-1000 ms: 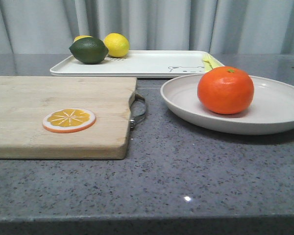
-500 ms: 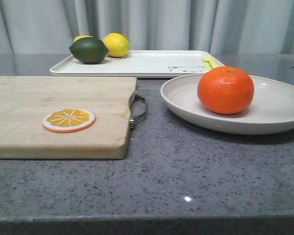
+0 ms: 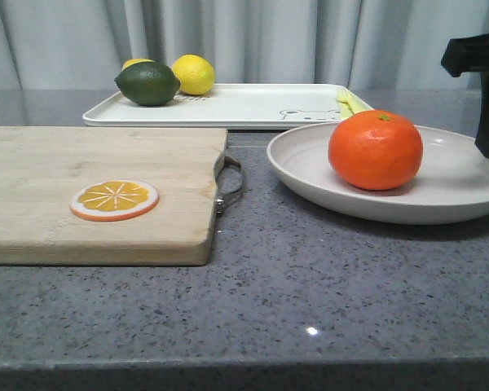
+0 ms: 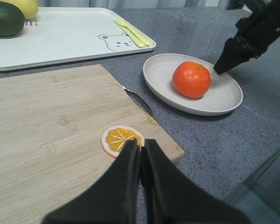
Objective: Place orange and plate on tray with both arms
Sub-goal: 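Grip the plate rim with the right gripper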
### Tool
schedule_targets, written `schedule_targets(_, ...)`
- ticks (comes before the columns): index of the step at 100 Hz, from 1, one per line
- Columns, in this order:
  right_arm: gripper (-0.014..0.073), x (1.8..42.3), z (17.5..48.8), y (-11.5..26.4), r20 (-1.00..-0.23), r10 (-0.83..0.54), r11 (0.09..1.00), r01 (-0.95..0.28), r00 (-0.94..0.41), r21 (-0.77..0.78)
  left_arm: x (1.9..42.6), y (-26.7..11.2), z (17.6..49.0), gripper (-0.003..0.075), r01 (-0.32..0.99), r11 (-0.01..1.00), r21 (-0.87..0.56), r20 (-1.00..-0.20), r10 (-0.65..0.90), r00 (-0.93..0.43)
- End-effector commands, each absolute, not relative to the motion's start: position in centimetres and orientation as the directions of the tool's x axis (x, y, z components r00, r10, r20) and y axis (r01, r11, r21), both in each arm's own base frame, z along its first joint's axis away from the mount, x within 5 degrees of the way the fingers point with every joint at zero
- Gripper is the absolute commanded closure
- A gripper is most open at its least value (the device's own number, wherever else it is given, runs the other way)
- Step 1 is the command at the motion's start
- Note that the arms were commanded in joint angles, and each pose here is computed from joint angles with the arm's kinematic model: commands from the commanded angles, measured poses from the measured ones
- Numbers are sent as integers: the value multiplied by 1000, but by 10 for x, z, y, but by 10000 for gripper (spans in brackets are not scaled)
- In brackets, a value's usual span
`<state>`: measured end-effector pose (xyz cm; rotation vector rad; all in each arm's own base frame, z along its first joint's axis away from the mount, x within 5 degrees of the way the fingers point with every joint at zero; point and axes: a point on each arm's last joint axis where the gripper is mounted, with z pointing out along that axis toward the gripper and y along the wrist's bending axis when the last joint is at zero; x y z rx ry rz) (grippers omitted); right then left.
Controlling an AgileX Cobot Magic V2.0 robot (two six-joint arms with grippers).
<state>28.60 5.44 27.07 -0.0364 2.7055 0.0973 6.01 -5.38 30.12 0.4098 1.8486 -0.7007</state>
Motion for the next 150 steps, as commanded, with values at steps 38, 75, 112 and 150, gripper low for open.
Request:
schedule_targets(38, 321, 295, 281, 57, -487, -14, 996, -56, -873, 71, 62, -53, 315, 739, 584, 760, -286, -942, -112, -315)
schedule_targets(75, 585, 295, 281, 56, -488, -8, 996, -52, -873, 77, 62, -54, 314, 739, 583, 761, -286, -942, -110, -318)
schedule_targets(112, 662, 295, 281, 56, -488, 0, 995, -48, -873, 85, 62, -54, 314, 739, 583, 761, -286, -942, -110, -318)
schedule_targets(150, 663, 297, 285, 59, -498, 31, 991, -38, -866, 127, 62, -54, 314, 739, 583, 761, -286, -942, -110, -318)
